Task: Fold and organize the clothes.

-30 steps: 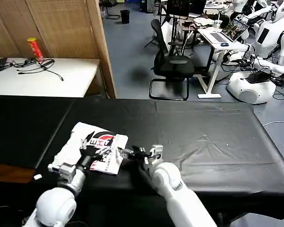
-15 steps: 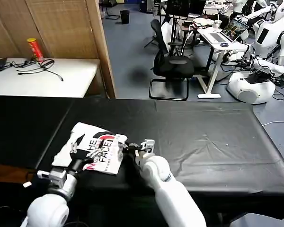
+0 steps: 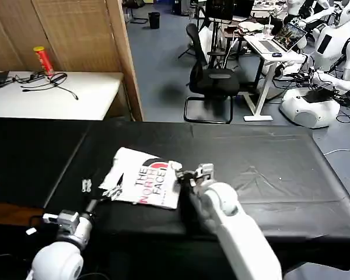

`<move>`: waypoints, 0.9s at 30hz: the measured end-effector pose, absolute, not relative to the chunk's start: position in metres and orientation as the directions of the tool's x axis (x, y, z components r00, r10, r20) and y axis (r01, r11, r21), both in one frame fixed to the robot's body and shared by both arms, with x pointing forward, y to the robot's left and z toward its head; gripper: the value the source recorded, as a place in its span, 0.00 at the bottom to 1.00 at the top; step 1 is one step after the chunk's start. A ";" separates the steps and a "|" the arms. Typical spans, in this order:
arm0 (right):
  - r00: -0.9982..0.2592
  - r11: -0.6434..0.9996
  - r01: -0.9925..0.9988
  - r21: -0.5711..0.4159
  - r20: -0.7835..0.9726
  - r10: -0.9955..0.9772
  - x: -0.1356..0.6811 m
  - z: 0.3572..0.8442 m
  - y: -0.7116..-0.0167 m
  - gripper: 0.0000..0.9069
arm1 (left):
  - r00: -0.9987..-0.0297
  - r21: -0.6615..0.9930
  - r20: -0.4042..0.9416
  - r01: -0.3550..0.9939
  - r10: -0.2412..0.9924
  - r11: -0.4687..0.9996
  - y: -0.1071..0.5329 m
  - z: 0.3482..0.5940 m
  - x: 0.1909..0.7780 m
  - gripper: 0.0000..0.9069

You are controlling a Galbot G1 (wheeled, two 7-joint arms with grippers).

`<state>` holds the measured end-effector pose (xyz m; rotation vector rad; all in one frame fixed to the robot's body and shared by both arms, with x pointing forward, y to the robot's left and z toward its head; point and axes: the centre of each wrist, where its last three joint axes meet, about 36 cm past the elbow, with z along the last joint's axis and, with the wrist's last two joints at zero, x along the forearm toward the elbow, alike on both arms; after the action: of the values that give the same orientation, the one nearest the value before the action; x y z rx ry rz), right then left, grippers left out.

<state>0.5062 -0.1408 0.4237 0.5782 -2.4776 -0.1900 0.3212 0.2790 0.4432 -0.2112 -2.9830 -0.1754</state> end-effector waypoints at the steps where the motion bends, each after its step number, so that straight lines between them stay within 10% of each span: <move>1: -0.735 0.898 -0.363 0.247 0.516 -0.439 0.506 0.424 -0.148 0.97 | -0.979 0.103 0.155 0.145 0.128 0.984 0.279 0.442 0.321 0.97; 27: -0.955 0.950 -0.282 -0.135 0.138 -0.263 0.357 0.440 -0.235 0.97 | -0.984 -0.009 0.168 0.064 0.064 0.998 0.271 0.431 0.288 0.97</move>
<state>0.3570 -0.2346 0.4398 0.4184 -2.9844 0.2326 0.2878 0.2715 0.4306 -0.0961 -2.9708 0.0055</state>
